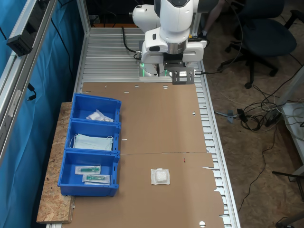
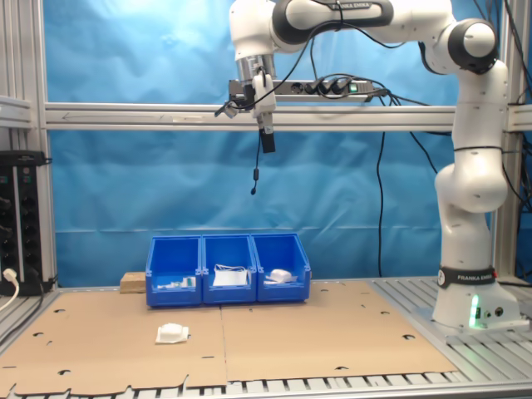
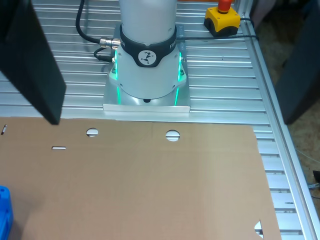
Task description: Pick and place sorting task of medical equipment.
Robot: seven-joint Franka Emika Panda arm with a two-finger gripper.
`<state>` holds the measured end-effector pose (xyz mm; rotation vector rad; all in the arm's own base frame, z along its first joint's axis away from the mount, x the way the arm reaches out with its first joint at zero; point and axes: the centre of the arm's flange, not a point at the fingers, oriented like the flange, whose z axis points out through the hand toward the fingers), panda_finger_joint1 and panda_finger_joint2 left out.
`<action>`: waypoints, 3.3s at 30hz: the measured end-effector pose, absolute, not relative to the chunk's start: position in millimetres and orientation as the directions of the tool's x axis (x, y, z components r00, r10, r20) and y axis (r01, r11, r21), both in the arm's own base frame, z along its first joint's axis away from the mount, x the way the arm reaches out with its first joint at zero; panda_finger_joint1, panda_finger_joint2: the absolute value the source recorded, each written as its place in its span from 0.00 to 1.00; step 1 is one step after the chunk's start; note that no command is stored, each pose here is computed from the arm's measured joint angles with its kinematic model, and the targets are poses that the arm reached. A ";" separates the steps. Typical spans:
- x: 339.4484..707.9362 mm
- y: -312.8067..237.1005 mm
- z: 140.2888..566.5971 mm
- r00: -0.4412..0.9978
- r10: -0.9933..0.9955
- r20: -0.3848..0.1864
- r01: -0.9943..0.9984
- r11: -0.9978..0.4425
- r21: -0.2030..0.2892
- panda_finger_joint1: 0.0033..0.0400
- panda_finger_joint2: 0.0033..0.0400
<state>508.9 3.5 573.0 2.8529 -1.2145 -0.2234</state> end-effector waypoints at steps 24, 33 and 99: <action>570.4 -12.4 501.0 0.673 -0.735 -0.081 -0.737 -0.676 0.020 1.00 1.00; 605.2 -25.8 422.4 0.655 -0.749 -0.096 -0.752 -0.659 0.012 1.00 1.00; 695.2 -27.5 191.8 0.632 -0.772 -0.066 -0.772 -0.620 -0.140 1.00 1.00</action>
